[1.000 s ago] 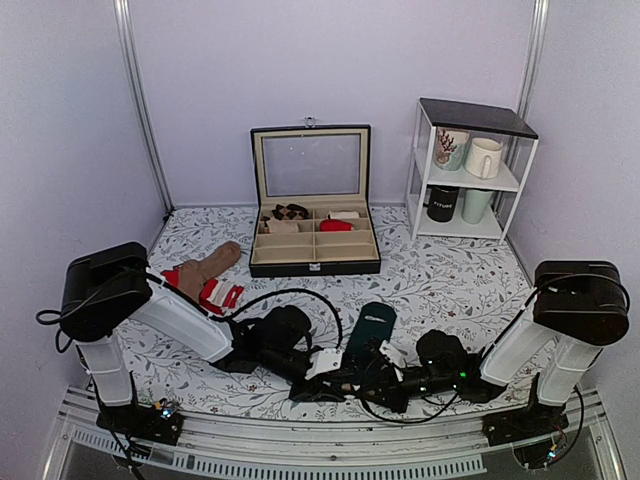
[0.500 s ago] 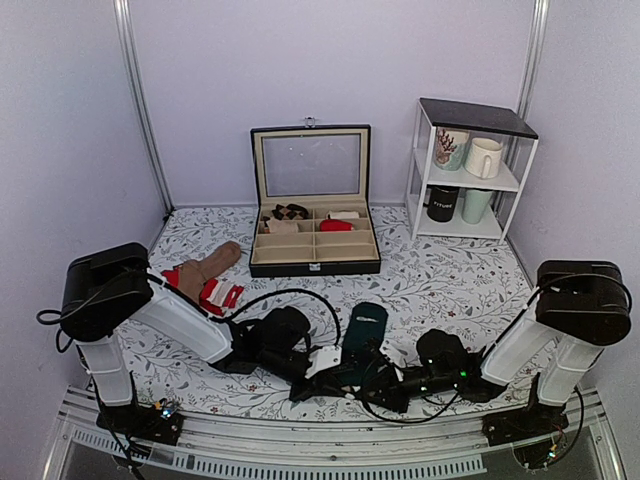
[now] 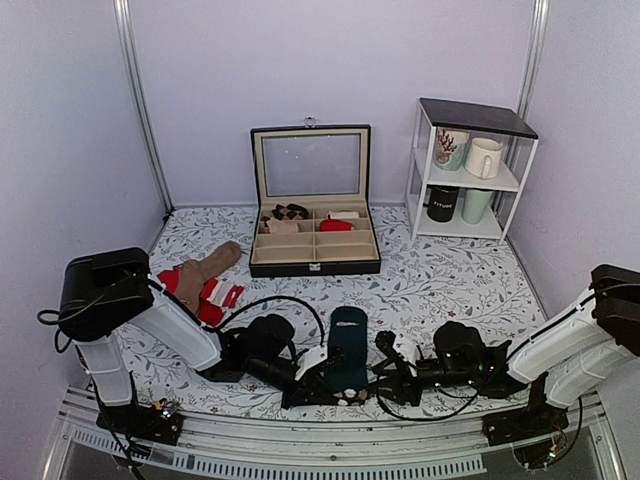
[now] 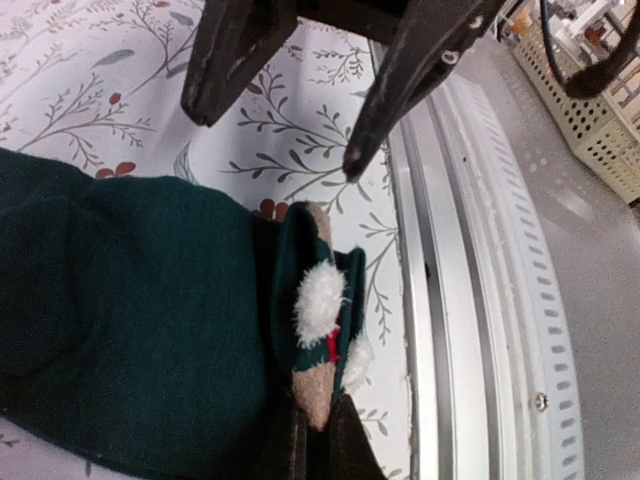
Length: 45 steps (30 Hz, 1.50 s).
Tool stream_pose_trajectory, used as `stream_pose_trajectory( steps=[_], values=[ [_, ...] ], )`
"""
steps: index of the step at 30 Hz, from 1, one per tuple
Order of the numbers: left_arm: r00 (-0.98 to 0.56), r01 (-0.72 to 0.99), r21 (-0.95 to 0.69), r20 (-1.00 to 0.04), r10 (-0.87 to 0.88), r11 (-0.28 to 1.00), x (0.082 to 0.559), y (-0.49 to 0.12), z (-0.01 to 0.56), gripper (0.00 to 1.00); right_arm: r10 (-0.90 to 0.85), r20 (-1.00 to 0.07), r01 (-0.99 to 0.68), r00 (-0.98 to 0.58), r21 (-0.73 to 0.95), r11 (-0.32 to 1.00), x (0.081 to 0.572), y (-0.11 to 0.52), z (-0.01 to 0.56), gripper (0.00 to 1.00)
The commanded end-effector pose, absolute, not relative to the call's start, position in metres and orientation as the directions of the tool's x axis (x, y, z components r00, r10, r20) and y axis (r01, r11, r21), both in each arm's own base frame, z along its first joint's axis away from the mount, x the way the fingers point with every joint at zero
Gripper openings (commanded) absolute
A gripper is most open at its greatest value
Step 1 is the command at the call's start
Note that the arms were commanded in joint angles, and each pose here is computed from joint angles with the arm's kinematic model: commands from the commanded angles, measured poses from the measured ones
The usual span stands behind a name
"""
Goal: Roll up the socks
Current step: Roll the sock at the center of the board.
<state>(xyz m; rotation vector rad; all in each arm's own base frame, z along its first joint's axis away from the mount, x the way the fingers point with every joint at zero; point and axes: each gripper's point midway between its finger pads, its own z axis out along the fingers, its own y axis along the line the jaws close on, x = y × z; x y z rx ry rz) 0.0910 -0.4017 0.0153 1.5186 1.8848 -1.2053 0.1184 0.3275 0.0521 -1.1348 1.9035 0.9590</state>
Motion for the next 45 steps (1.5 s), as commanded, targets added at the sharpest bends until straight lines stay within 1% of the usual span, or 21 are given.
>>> stream_pose_trajectory(
  steps=[1,2,6,10,12,20,24,35,39,45],
  values=[
    [-0.477,0.844,-0.514,-0.592,0.649,0.151,0.076,-0.370,-0.030,0.00,-0.401,-0.906,-0.970,-0.136,0.039,0.242,0.115,0.327,0.062,0.48],
    [-0.487,0.838,-0.522,-0.584,0.649,0.159,0.076,-0.369,-0.032,0.00,-0.399,-0.911,-0.977,-0.107,0.021,0.214,0.112,0.329,0.063,0.48],
    [-0.516,0.819,-0.548,-0.571,0.638,0.171,0.074,-0.367,-0.034,0.00,-0.414,-0.907,-0.987,-0.078,0.013,0.157,0.102,0.334,0.060,0.48],
    [-0.521,0.816,-0.553,-0.572,0.634,0.172,0.076,-0.368,-0.033,0.00,-0.447,-0.893,-0.990,-0.059,-0.005,0.140,0.093,0.342,0.051,0.48],
    [-0.531,0.806,-0.561,-0.544,0.650,0.189,0.074,-0.364,-0.045,0.00,-0.453,-0.890,-0.992,-0.054,-0.005,0.127,0.089,0.346,0.048,0.48],
    [-0.534,0.804,-0.562,-0.537,0.653,0.195,0.074,-0.360,-0.048,0.00,-0.479,-0.876,-0.989,-0.055,-0.018,0.148,0.097,0.355,0.037,0.47],
    [-0.533,0.805,-0.561,-0.540,0.651,0.195,0.074,-0.361,-0.048,0.00,-0.473,-0.880,-0.987,-0.044,-0.036,0.158,0.101,0.357,0.040,0.47],
    [-0.539,0.801,-0.564,-0.535,0.651,0.200,0.075,-0.359,-0.049,0.00,-0.461,-0.887,-0.989,-0.023,-0.047,0.139,0.096,0.362,0.045,0.47],
    [-0.540,0.801,-0.563,-0.535,0.650,0.202,0.076,-0.359,-0.049,0.00,-0.504,-0.863,-0.993,-0.044,-0.017,0.115,0.091,0.364,0.029,0.43],
    [-0.544,0.798,-0.567,-0.530,0.651,0.206,0.076,-0.358,-0.050,0.00,-0.539,-0.834,-0.988,-0.116,0.042,0.147,0.089,0.360,0.011,0.33]
  ],
)
